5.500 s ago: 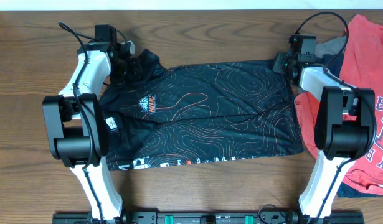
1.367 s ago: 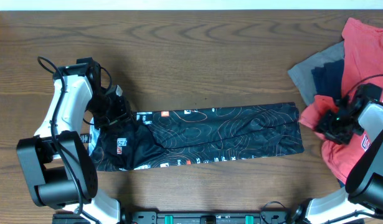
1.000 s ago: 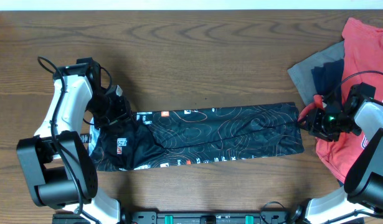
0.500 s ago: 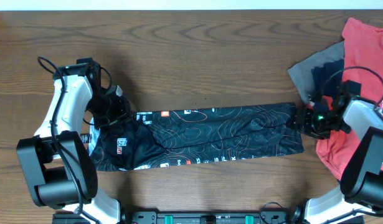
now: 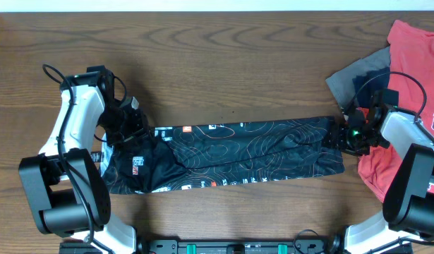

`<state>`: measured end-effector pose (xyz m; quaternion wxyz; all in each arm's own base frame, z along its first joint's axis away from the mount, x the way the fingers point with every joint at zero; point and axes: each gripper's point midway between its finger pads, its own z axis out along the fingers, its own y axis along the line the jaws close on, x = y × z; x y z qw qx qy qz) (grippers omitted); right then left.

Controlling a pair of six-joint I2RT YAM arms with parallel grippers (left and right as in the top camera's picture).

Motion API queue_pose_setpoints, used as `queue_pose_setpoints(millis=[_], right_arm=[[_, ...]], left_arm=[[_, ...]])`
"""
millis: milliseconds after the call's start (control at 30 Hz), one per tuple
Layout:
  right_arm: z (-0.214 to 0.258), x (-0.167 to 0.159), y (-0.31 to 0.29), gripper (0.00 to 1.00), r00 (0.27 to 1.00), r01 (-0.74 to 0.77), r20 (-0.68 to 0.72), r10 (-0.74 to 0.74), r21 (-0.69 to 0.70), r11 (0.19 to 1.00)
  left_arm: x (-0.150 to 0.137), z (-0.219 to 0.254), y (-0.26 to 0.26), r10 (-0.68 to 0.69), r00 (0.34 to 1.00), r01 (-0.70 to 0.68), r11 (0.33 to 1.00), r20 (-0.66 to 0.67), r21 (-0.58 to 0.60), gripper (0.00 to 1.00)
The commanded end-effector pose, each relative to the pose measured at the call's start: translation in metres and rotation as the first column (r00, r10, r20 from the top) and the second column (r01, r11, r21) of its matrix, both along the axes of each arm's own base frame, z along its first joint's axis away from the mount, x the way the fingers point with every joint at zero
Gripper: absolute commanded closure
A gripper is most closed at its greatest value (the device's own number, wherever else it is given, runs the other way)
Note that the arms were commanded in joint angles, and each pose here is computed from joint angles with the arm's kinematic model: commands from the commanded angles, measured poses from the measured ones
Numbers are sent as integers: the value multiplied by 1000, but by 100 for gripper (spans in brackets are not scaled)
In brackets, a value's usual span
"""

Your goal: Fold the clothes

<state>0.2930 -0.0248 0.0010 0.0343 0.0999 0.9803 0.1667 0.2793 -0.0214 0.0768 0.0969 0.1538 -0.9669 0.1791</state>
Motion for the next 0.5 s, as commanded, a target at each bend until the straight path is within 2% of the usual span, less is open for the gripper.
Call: queue_pose_setpoints(millis=[0, 100, 167, 267, 333, 400, 467], right_arm=[[-12, -10, -7, 51, 999, -14, -43, 11, -63, 998], [-15, -7, -20, 51, 998, 30, -48, -37, -136, 990], [-15, -4, -21, 58, 999, 35, -34, -40, -140, 989], [-14, -3, -21, 85, 999, 35, -32, -40, -138, 990], [-14, -3, -19, 95, 999, 33, -32, -38, -129, 991], [-13, -3, -15, 96, 999, 30, -29, -33, -110, 993], [-13, -3, -9, 92, 1000, 12, -26, -14, -93, 996]], left_arm=[[0, 5, -1, -15, 1000, 15, 1000, 19, -8, 51], [0, 5, -1, -14, 1000, 15, 1000, 19, -8, 51], [0, 5, -1, -14, 1000, 15, 1000, 20, -8, 51], [0, 5, -1, -14, 1000, 15, 1000, 19, -8, 51], [0, 5, -1, -14, 1000, 15, 1000, 19, -8, 51], [0, 5, -1, -14, 1000, 15, 1000, 19, -8, 51], [0, 5, -1, -14, 1000, 15, 1000, 19, -8, 51]])
